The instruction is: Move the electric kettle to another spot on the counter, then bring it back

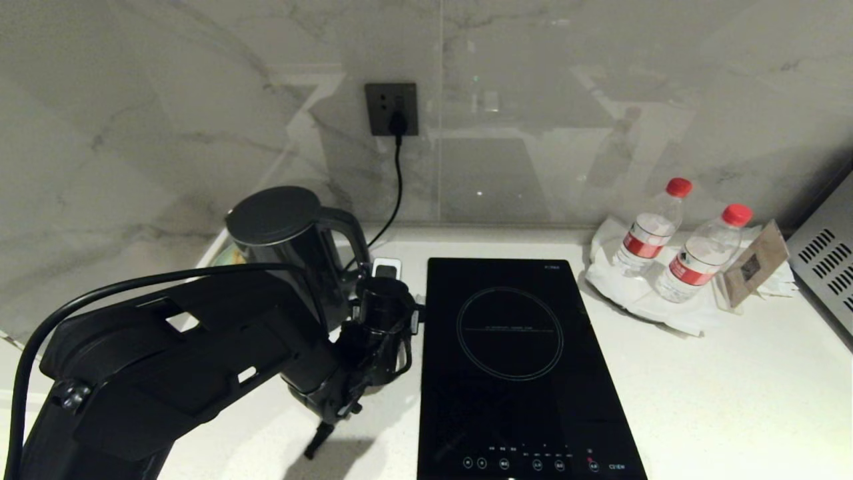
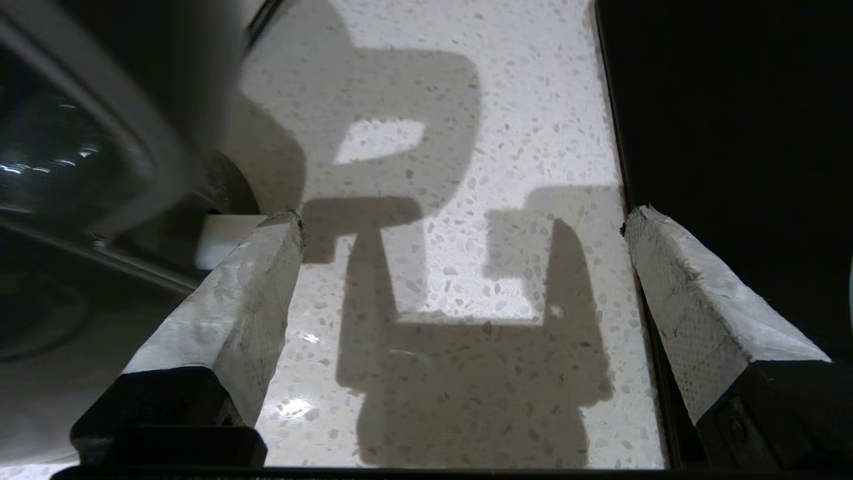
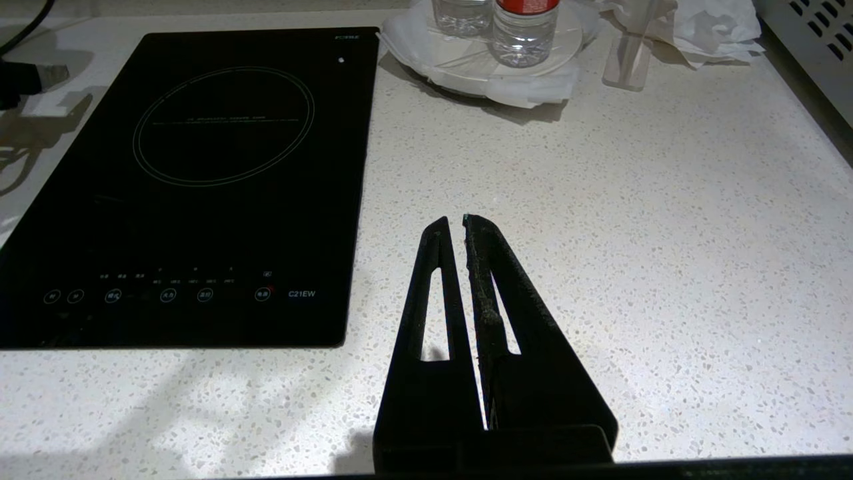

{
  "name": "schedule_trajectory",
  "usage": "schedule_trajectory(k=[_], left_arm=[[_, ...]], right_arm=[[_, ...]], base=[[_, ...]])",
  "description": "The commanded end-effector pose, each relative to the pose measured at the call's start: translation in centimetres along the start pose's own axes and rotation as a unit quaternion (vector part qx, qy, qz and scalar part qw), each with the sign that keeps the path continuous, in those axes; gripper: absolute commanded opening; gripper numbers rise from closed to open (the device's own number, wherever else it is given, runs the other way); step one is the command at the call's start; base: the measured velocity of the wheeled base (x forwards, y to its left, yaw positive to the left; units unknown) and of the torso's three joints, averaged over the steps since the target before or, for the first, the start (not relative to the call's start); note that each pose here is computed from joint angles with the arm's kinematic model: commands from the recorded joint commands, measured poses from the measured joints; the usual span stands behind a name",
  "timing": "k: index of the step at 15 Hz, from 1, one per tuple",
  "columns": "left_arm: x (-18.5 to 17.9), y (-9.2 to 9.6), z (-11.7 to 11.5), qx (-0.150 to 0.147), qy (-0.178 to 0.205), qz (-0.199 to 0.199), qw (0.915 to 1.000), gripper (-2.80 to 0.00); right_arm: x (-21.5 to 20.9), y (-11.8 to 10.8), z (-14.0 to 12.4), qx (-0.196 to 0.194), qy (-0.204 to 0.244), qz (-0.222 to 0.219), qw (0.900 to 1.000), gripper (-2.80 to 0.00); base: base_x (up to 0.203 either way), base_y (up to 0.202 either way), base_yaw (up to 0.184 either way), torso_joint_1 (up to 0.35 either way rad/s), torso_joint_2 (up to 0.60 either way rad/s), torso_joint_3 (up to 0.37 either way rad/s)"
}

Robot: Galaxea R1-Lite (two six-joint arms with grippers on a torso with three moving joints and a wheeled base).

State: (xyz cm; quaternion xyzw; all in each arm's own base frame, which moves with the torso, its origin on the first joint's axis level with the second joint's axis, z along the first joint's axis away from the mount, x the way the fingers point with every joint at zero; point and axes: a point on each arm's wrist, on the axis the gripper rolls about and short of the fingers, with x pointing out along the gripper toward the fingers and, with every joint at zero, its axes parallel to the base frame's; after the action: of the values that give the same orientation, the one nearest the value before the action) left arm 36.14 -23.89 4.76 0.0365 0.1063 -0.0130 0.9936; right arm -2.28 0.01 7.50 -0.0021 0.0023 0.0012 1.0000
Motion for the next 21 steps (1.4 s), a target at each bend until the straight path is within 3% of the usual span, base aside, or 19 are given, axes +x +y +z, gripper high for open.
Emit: schedule_trajectory(k=[1,5,11,21], left_arm=[[-0.3,0.3,0.8,-0.006,-0.009,0.003,0.9999,0.00],[0.4,0.4,0.2,0.011,-0.004,0.008,0.9999,0.00],[1.4,1.0,-0.8,0.013,0.005,0.018,0.9997,0.00],[0.8,0.7,-0.1,0.011,-0.002,0.011,0.9999,0.00]], right_arm=[[0.0,0.0,0.0,0.000,0.000,0.000,1.000,-2.80],[0.0,0.0,0.0,0.000,0.000,0.000,1.000,-2.80],[0.0,0.0,0.0,0.000,0.000,0.000,1.000,-2.80],[0.0,0.0,0.0,0.000,0.000,0.000,1.000,-2.80]], base=[[0.000,0.000,0.000,0.000,0.00,0.000],[0.000,0.000,0.000,0.000,0.00,0.000],[0.000,0.000,0.000,0.000,0.00,0.000],[0.000,0.000,0.000,0.000,0.00,0.000]])
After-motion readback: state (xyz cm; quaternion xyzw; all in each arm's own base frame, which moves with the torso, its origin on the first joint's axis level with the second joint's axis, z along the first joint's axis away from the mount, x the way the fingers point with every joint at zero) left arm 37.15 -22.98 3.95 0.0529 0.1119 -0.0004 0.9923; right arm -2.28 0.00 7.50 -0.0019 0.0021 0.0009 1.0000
